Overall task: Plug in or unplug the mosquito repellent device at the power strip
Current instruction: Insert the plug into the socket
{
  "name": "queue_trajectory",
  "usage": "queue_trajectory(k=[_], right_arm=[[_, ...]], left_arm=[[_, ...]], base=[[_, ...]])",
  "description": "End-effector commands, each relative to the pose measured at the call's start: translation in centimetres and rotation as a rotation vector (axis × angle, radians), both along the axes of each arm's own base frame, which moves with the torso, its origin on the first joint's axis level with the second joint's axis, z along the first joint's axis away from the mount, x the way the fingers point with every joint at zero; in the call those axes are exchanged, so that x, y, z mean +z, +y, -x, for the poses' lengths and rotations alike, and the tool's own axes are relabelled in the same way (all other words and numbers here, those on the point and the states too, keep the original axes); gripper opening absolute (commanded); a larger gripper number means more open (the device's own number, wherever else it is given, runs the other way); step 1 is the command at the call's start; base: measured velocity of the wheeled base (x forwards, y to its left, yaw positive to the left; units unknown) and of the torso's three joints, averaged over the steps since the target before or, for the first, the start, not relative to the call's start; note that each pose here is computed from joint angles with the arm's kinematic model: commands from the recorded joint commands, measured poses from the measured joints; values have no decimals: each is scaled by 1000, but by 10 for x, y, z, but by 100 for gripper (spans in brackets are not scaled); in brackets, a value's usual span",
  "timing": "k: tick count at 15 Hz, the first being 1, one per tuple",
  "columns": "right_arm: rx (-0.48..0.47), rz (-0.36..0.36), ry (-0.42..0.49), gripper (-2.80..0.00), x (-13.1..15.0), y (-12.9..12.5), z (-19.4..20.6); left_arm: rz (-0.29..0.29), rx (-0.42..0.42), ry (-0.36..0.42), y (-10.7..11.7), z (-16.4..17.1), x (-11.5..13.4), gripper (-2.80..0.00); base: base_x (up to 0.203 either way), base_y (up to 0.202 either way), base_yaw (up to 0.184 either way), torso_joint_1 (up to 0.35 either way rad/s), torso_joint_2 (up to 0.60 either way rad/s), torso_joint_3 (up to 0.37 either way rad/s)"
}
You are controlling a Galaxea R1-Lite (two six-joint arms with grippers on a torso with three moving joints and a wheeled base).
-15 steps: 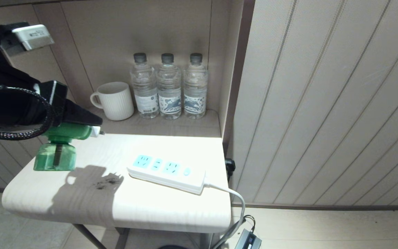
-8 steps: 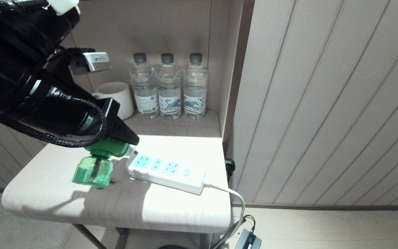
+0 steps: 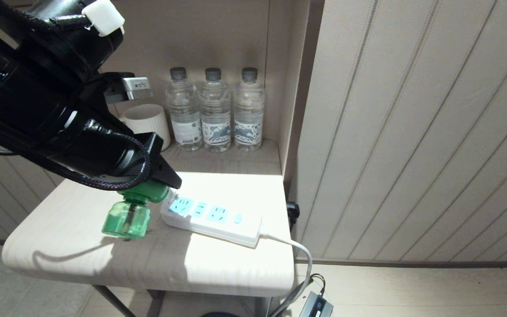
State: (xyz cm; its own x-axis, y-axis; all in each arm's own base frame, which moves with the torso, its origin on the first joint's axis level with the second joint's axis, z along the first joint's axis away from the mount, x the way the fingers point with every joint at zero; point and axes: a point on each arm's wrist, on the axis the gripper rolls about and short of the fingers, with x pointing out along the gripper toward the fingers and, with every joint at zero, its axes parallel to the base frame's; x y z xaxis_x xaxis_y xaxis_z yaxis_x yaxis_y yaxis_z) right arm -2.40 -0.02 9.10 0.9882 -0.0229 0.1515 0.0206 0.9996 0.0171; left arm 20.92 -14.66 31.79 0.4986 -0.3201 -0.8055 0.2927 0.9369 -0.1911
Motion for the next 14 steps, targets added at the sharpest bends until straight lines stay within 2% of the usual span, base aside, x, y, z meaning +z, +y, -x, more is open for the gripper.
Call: queue_trajectory(k=[1,7,14], right_arm=[[0,1,-1,-280,0,0,0],[0,1,-1,-280,0,0,0],[1,1,-1,-280,0,0,0]], left_arm=[[-5,2,8,1,1,0,-280],[-10,7,30,0,1,-3,-280],[-56,-2,140,-14,-15,-29,-280]], base=[[0,0,0,0,0,0],[0,0,0,22,-55,-34],[0,0,0,179,-443,-261]])
